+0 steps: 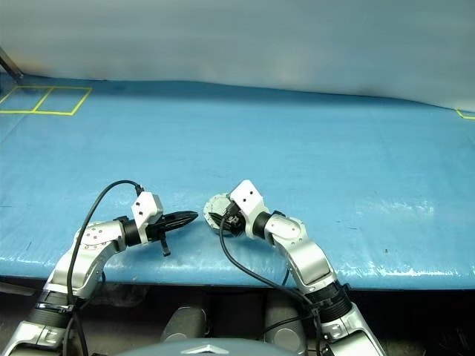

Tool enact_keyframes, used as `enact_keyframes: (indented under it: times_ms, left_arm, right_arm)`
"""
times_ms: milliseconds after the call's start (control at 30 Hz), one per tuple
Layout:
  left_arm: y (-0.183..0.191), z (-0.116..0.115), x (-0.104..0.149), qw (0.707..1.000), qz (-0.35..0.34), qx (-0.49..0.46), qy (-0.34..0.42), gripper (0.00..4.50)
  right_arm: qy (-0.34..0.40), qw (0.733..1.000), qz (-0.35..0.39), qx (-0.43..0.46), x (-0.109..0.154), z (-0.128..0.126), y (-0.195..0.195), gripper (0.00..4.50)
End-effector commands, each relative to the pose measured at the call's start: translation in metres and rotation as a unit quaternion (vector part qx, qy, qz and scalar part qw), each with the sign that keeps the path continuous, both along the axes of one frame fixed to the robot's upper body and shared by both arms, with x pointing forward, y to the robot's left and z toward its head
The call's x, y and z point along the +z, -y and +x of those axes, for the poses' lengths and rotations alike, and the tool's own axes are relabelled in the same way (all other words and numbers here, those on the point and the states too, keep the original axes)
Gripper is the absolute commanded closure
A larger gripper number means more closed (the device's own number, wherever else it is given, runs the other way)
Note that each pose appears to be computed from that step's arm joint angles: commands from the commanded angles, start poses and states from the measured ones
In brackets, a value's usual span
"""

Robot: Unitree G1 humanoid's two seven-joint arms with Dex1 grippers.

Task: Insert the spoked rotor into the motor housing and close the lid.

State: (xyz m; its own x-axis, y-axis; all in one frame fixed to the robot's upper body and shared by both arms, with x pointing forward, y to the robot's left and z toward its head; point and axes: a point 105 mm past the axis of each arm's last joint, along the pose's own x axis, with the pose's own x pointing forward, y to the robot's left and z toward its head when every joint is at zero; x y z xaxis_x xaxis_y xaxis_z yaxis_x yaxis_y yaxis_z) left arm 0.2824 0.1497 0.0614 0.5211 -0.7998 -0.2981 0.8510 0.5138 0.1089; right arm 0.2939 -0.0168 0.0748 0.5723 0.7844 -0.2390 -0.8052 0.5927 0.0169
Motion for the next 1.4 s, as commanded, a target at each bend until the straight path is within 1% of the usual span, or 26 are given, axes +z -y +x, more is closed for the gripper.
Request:
enact_keyframes:
  times_ms: [33, 267, 533, 733, 800, 1000, 1167, 1300, 1400]
  left_arm:
    - [-0.002, 0.002, 0.007, 1.0, 0.003, 0.001, 0.021, 4.5]
    - [-0.003, 0.004, 0.007, 1.0, -0.002, 0.005, 0.02, 4.5]
    - [0.003, 0.005, 0.009, 1.0, -0.024, 0.008, 0.015, 4.5]
    - [0.009, 0.014, 0.018, 0.997, -0.072, 0.03, 0.007, 4.5]
    - [0.012, 0.015, 0.018, 0.997, -0.076, 0.024, -0.001, 4.5]
    - [0.023, 0.02, 0.015, 0.998, -0.066, -0.001, -0.01, 4.5]
    - [0.035, 0.016, 0.0, 0.998, -0.044, -0.033, -0.039, 4.5]
    - [0.036, 0.009, -0.023, 0.996, 0.023, -0.052, -0.071, 4.5]
    - [0.035, 0.008, -0.028, 0.996, 0.028, -0.048, -0.076, 4.5]
  right_arm:
    - [-0.011, 1.0, -0.011, 0.01, -0.005, -0.005, 0.0, 1.47]
    - [-0.006, 0.996, -0.088, 0.011, -0.03, -0.007, 0.01, 1.47]
    - [-0.019, 0.994, -0.104, -0.014, -0.043, -0.002, 0.016, 1.47]
    - [-0.017, 0.994, -0.107, -0.012, -0.044, -0.002, 0.017, 1.47]
    - [-0.015, 0.994, -0.107, -0.013, -0.043, -0.002, 0.017, 1.47]
    - [-0.011, 0.994, -0.109, -0.016, -0.042, -0.002, 0.018, 1.47]
    - [-0.009, 0.994, -0.108, -0.021, -0.042, -0.003, 0.02, 1.47]
    - [-0.005, 0.994, -0.105, -0.029, -0.04, -0.003, 0.022, 1.47]
    - [-0.003, 0.994, -0.1, -0.034, -0.037, -0.002, 0.023, 1.47]
